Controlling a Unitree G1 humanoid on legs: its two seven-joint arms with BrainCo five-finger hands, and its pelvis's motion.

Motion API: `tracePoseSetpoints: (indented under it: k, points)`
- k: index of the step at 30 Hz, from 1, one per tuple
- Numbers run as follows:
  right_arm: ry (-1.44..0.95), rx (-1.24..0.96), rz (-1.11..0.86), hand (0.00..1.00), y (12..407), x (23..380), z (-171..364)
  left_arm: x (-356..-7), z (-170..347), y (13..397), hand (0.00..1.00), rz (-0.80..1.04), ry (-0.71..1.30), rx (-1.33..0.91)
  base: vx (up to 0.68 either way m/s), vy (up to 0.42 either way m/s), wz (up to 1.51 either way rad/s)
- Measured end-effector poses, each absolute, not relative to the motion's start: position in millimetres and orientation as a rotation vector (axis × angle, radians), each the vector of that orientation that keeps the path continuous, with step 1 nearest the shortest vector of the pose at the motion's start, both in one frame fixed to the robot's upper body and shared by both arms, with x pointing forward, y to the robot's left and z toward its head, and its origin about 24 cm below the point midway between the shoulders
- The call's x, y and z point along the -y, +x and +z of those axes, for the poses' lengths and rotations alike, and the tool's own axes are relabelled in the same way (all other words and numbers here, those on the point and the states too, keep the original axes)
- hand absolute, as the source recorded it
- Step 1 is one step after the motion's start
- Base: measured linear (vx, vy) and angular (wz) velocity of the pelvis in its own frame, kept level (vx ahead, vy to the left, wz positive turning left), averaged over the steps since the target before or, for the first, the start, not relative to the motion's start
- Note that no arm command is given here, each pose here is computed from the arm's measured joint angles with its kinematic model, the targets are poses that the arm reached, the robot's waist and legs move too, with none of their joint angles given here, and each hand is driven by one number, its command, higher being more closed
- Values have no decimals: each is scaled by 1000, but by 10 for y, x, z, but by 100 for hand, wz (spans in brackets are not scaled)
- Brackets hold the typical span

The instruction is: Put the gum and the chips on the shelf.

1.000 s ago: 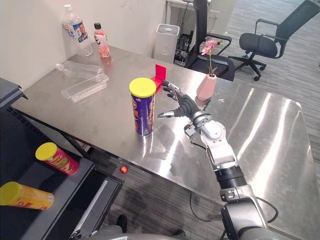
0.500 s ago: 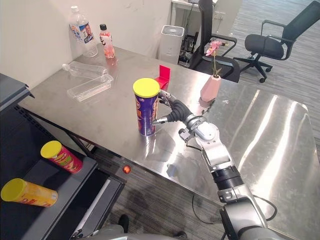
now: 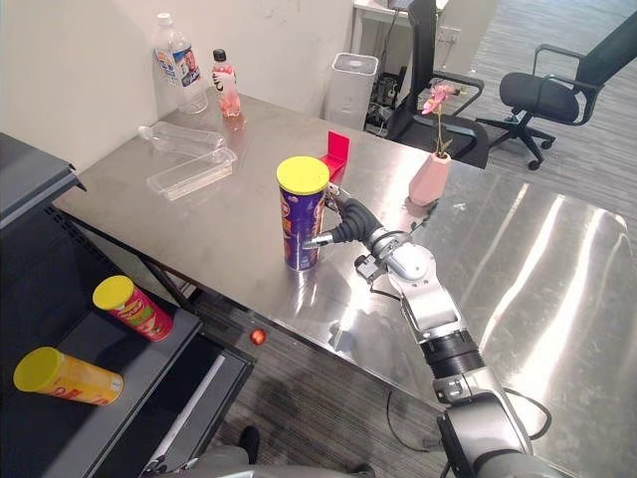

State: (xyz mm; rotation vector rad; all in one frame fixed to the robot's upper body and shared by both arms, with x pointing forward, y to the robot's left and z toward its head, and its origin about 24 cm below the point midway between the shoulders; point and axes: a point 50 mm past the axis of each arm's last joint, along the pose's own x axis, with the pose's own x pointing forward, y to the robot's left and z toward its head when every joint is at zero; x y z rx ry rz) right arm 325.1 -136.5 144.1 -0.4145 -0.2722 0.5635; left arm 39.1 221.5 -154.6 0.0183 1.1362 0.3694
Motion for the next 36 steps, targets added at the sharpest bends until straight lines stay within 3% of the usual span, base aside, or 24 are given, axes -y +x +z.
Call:
tracePoseSetpoints:
  k: [19,20,36]
  points:
    - [-384,197,487,0,3349,1424,1310,-2196,-1546,400,0,353,25,-1135,-2,1,1]
    - [-371,193,487,100,3352,1408,1294,-2195,-1546,402,0,352,26,-1134,0,0,0]
    - [-301,188,457,100,3369,1311,1187,-2173,-1540,430,0,324,47,-1126,-10,1,0]
